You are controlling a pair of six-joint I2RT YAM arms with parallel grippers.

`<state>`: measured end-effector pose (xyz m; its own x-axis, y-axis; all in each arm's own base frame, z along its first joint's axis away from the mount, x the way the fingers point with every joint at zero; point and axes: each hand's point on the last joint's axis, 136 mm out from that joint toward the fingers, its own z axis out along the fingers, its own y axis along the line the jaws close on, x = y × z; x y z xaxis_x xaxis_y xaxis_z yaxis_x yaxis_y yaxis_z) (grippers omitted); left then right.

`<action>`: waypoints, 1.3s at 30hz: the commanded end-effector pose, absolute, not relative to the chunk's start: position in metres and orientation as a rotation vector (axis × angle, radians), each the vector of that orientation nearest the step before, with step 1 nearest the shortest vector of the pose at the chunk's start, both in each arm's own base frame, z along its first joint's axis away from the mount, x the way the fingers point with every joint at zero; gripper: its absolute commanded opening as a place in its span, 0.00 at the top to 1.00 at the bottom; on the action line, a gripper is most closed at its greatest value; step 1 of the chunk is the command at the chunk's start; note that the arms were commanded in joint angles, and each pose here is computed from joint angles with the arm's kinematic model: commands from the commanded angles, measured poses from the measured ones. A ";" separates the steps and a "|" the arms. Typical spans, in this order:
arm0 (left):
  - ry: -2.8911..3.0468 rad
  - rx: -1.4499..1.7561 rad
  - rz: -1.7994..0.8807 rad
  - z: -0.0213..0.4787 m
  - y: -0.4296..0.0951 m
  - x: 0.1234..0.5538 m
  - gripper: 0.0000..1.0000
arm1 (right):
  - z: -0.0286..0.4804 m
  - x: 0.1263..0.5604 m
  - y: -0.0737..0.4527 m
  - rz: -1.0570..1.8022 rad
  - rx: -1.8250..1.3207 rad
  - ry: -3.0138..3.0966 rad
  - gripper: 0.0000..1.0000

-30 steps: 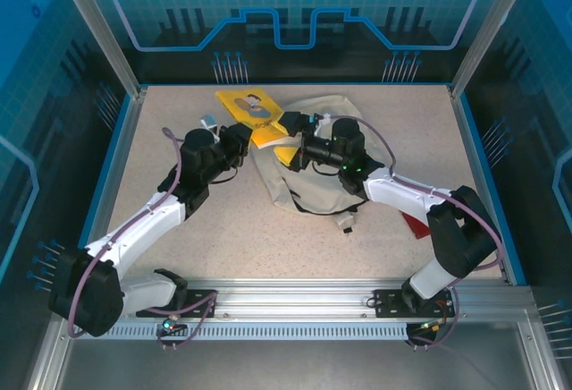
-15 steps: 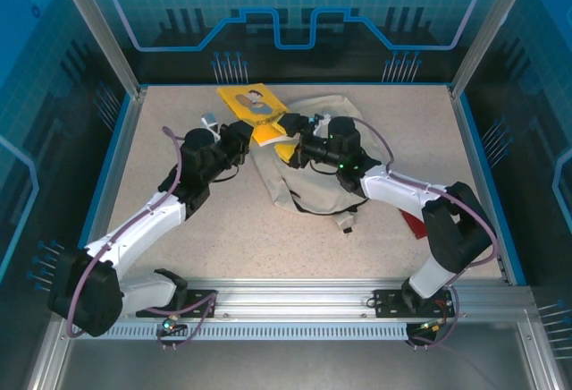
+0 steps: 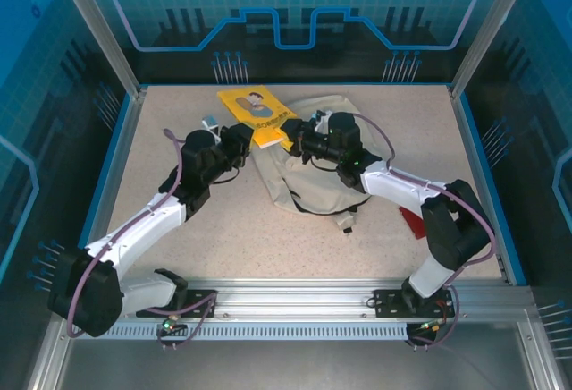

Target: Pack the student bag

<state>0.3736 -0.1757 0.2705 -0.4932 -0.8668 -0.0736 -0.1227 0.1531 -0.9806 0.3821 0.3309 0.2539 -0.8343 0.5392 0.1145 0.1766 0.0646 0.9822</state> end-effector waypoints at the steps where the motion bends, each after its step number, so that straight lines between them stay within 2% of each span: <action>1: 1.736 -0.799 -1.430 0.303 -0.182 0.360 0.78 | 0.262 0.384 0.309 1.722 0.694 2.058 0.84; 4: 1.858 -0.760 -1.323 0.285 -0.180 0.350 0.50 | 0.262 0.382 0.293 1.605 0.645 2.088 0.91; 6: 1.947 -0.722 -1.227 0.270 -0.177 0.343 0.35 | 0.261 0.380 0.276 1.495 0.602 2.120 0.94; 10: 2.148 -0.569 -1.012 0.251 -0.171 0.327 0.21 | 0.278 0.378 0.237 1.273 0.469 2.109 0.99; 16: 2.337 -0.378 -0.812 0.234 -0.171 0.315 0.19 | 0.297 0.362 0.166 0.895 0.343 2.098 0.99; 21: 2.401 -0.256 -0.768 0.223 -0.202 0.317 0.19 | 0.310 0.351 0.100 0.667 0.333 2.109 0.98; 32: 2.570 0.002 -0.670 0.179 -0.316 0.314 0.23 | 0.276 0.322 0.026 0.609 0.593 2.184 0.98; 39: 2.654 0.277 -0.365 0.143 -0.368 0.298 0.24 | 0.255 0.312 0.010 0.634 0.706 2.200 0.98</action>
